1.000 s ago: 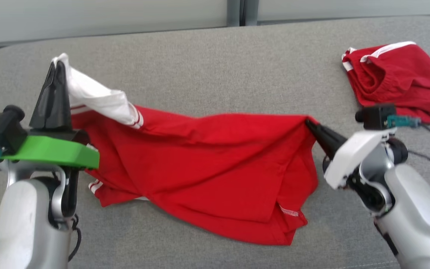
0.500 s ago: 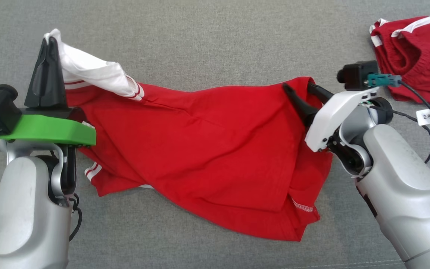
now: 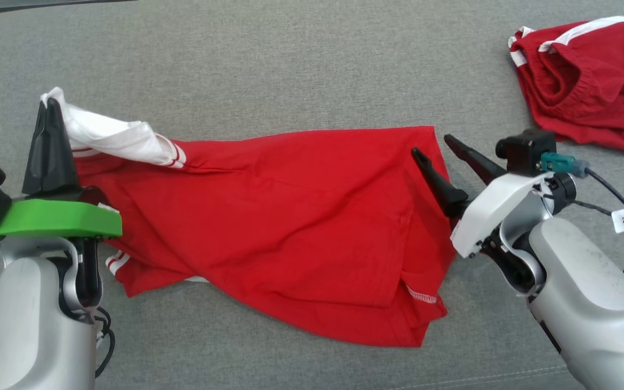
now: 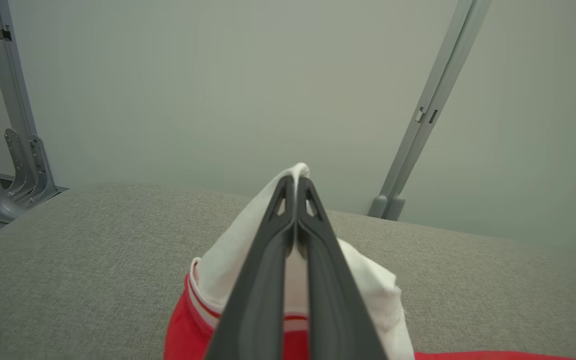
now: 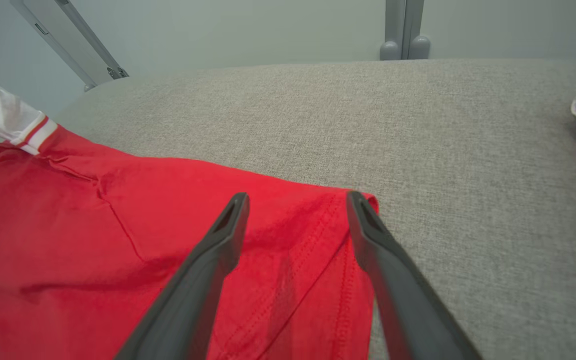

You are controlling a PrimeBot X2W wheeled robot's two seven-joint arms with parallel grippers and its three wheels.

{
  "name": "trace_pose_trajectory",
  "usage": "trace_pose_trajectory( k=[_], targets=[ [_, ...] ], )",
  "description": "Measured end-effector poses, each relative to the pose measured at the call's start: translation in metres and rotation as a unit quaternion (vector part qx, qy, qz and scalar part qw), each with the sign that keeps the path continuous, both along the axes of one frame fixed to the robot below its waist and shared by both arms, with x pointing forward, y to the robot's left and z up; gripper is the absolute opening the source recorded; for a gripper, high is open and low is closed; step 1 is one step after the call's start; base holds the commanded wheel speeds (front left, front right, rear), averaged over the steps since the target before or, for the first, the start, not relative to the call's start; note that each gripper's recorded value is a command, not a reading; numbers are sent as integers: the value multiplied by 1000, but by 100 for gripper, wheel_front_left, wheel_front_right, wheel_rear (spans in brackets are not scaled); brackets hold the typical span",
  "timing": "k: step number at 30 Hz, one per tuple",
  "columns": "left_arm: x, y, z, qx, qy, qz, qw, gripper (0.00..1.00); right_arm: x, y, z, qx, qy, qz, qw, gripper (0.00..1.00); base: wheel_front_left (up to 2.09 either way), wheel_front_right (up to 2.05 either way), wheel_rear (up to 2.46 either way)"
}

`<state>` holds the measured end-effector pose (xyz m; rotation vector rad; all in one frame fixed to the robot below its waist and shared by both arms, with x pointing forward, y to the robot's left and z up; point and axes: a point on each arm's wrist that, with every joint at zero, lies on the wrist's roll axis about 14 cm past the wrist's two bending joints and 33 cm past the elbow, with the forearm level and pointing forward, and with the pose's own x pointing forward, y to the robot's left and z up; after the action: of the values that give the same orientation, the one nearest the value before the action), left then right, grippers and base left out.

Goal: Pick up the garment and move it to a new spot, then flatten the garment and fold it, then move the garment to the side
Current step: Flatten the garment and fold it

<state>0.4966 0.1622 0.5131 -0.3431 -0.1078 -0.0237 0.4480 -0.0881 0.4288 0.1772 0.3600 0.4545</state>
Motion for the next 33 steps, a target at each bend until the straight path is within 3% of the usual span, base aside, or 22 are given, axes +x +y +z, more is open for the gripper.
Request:
trace_pose_trajectory(
  k=[15, 25, 33],
  targets=[
    [-4, -13, 0, -26, -8, -9, 1000, 0, -46, -21, -14, 41, 4, -57, 998, 100, 0, 0, 0],
    [-7, -1, 8, -30, -23, 7, 999, 0, -57, 20, -19, 64, 12, -4, 998, 100, 0, 0, 0],
    [-8, 1, 11, -31, -29, 9, 999, 0, -69, 28, -29, 64, 32, 10, 997, 96, 0, 0, 0]
  ],
)
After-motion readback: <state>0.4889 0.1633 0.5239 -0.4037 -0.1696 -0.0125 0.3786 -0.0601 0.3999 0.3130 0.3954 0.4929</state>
